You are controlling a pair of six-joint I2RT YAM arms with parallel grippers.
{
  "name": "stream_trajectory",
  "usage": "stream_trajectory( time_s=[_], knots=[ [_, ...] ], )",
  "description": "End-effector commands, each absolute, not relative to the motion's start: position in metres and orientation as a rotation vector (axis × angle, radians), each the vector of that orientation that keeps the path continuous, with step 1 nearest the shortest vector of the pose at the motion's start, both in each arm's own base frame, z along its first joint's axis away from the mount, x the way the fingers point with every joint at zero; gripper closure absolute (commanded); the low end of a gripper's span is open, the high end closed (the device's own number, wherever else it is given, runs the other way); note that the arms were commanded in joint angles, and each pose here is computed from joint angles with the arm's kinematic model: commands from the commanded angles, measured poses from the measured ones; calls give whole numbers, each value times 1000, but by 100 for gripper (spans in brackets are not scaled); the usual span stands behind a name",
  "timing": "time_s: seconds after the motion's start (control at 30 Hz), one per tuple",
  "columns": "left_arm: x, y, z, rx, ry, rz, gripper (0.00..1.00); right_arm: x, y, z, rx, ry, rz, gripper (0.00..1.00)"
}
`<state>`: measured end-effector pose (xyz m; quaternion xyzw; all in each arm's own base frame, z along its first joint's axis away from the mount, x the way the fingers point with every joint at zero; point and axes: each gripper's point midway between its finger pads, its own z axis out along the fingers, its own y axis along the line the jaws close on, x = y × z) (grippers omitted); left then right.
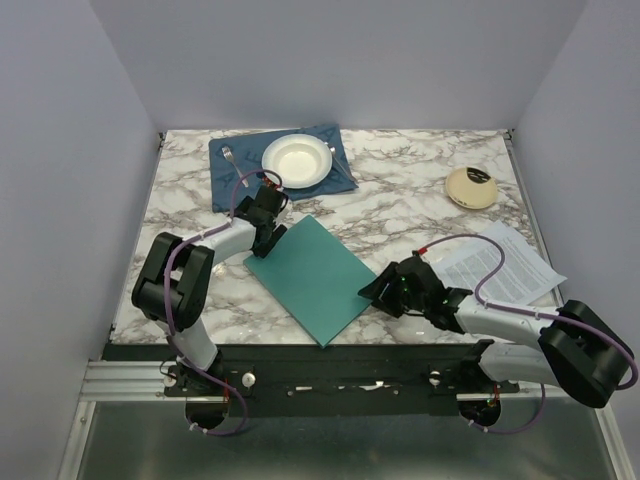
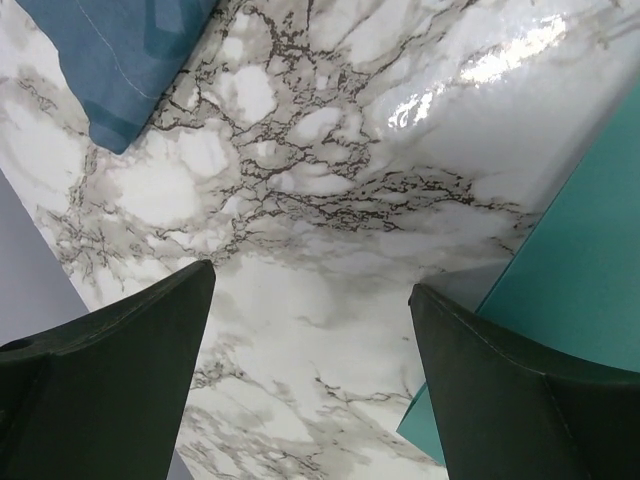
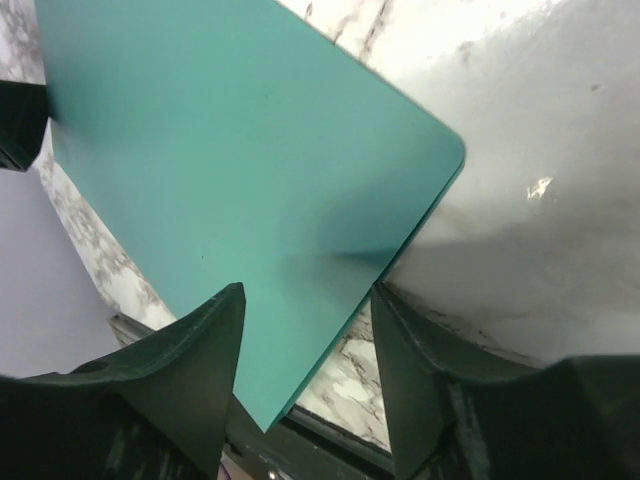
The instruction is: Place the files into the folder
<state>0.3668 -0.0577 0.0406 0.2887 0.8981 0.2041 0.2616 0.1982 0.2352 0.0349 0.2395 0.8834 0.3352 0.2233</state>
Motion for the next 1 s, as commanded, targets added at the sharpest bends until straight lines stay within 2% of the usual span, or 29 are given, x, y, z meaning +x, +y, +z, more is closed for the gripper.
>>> stream_trajectory(
  time_s=[0.0,0.3,0.67,0.97],
  knots=[
    [327,-53,15,830,2575,488,5,179,237,31,635,2557,926,43],
    [324,-53,8,810,2595,492,6,150,236,24,637,2643,984,44],
    [323,-55,10,817,2592,499,7,161,270,32,652,2588,1202,44],
    [321,-60,7,839,2594,490,7,167,273,45,656,2492,1274,48]
  ],
)
